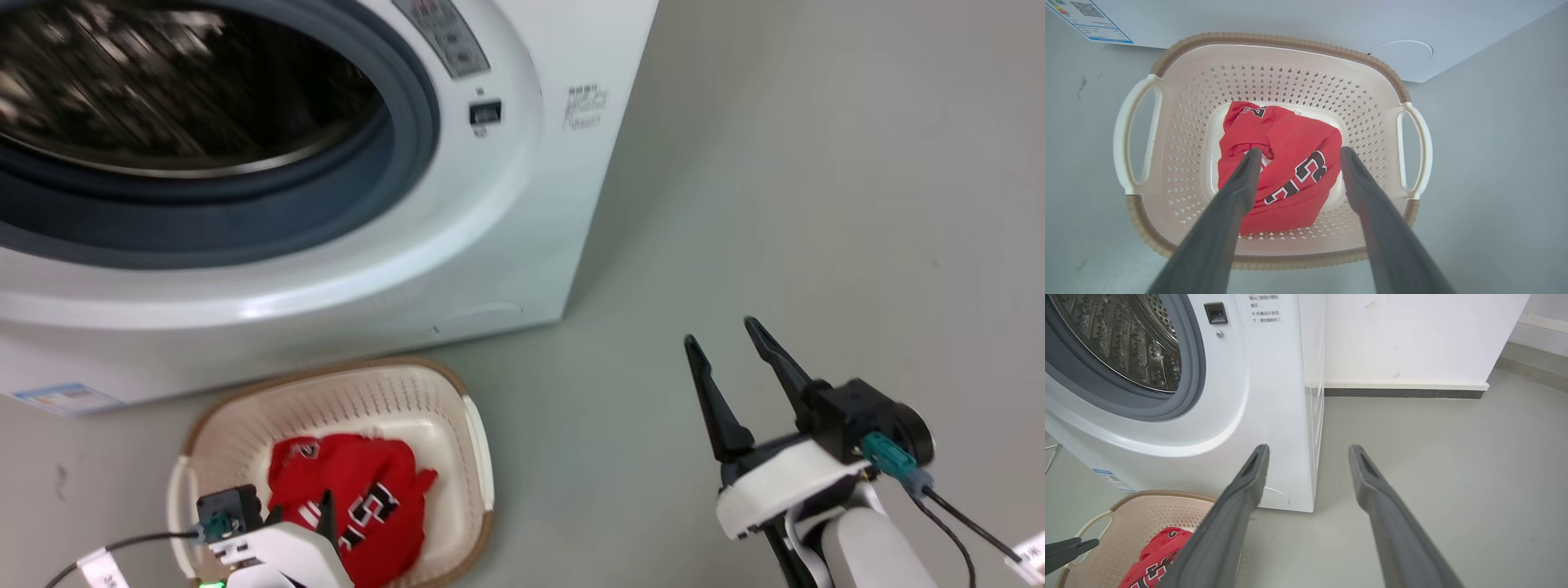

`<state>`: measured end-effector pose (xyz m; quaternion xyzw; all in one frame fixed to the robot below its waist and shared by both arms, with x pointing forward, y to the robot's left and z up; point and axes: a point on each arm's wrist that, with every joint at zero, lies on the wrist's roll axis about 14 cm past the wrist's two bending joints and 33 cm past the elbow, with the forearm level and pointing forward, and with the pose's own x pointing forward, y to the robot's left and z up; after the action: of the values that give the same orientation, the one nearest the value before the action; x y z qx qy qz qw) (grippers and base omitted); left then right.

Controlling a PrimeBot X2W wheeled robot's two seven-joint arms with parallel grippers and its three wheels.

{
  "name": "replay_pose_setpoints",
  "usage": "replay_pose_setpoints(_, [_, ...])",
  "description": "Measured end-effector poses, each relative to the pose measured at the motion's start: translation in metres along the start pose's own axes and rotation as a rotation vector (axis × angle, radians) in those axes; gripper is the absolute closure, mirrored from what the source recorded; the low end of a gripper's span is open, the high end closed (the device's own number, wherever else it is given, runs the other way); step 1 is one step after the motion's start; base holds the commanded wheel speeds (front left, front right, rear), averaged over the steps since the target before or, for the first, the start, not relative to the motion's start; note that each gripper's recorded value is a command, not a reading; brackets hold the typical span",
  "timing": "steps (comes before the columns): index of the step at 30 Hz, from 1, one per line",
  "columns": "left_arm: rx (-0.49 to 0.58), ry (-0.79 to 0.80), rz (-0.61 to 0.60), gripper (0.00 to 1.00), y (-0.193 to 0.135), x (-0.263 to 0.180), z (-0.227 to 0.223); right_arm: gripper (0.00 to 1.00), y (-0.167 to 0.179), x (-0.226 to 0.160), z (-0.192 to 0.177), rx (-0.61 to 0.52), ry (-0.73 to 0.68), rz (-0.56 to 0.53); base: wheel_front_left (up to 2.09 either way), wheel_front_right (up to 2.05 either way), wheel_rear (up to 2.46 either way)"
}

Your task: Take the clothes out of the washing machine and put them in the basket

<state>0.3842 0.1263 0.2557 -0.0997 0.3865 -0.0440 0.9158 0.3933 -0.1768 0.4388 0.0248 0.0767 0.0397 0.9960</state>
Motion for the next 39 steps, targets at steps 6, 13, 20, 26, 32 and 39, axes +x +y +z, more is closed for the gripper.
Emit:
replay_pose_setpoints(6, [0.000,-0.216,0.013,0.00,0.000,-0.038,0.045,0.00,0.004,-0.019,0.025,-0.011,-0.068,0.000,0.00,0.00,0.00])
replay_pose_setpoints(13, [0.047,-0.484,0.023,0.00,-0.001,-0.086,0.105,0.00,0.020,-0.029,0.046,-0.026,-0.121,0.043,0.00,0.00,0.00])
replay_pose_setpoints(20, [0.125,-0.727,0.028,0.00,-0.006,-0.138,0.160,0.00,0.023,-0.041,0.066,-0.040,-0.176,0.049,0.00,0.00,0.00])
replay_pose_setpoints(26, [0.188,-0.890,0.028,0.00,-0.014,-0.177,0.195,0.00,0.024,-0.046,0.075,-0.054,-0.196,0.047,0.00,0.00,0.00])
replay_pose_setpoints(32, [0.223,-0.965,0.018,0.00,-0.021,-0.200,0.203,0.00,0.024,-0.054,0.073,-0.059,-0.188,0.046,0.00,0.00,0.00])
replay_pose_setpoints(39, [0.238,-0.956,0.004,0.00,-0.025,-0.208,0.189,0.00,0.021,-0.064,0.071,-0.062,-0.183,0.031,0.00,0.00,0.00])
